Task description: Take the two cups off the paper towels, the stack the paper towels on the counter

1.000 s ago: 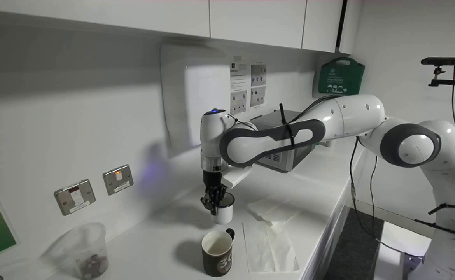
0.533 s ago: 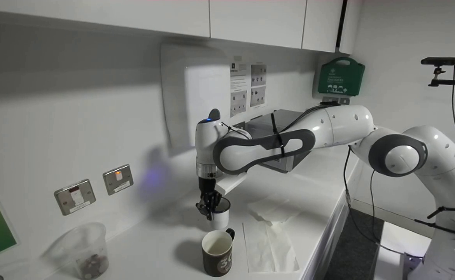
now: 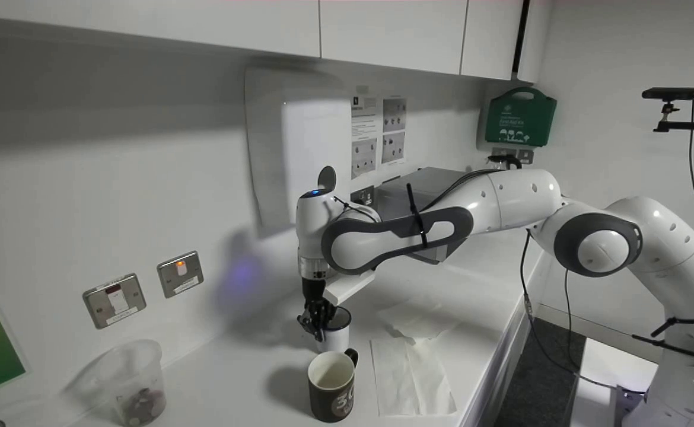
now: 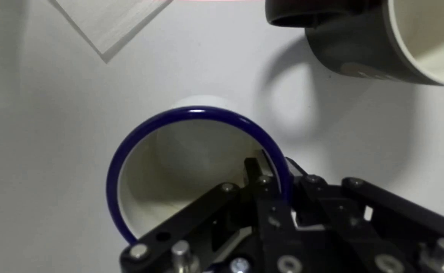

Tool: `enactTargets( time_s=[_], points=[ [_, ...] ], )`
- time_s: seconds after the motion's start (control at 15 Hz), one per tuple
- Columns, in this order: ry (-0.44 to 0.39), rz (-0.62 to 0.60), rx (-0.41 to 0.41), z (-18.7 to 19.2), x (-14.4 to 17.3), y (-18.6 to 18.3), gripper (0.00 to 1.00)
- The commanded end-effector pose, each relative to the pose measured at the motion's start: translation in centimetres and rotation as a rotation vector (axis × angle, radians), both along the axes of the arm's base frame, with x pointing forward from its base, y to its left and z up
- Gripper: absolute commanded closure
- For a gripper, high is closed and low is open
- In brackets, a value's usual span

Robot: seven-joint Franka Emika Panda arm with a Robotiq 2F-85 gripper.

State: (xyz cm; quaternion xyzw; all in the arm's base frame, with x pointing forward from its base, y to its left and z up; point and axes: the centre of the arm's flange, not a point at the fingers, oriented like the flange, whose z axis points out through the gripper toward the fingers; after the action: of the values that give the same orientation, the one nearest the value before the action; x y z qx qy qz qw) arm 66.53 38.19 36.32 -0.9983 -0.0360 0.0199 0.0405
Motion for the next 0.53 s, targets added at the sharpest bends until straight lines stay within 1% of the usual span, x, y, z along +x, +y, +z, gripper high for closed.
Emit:
enactTargets(
  time_s=[0.0,0.33,0.47],
  points=[
    [0.012,-0.037,-0.008,1.25,1.16,0.31,0.68],
    [0.007,-0.06,-0.01,1.62,1.25,0.05,0.3],
    [-0.001,-0.081,-0.022,1.87,1.09,-0.25,0.16]
  ],
)
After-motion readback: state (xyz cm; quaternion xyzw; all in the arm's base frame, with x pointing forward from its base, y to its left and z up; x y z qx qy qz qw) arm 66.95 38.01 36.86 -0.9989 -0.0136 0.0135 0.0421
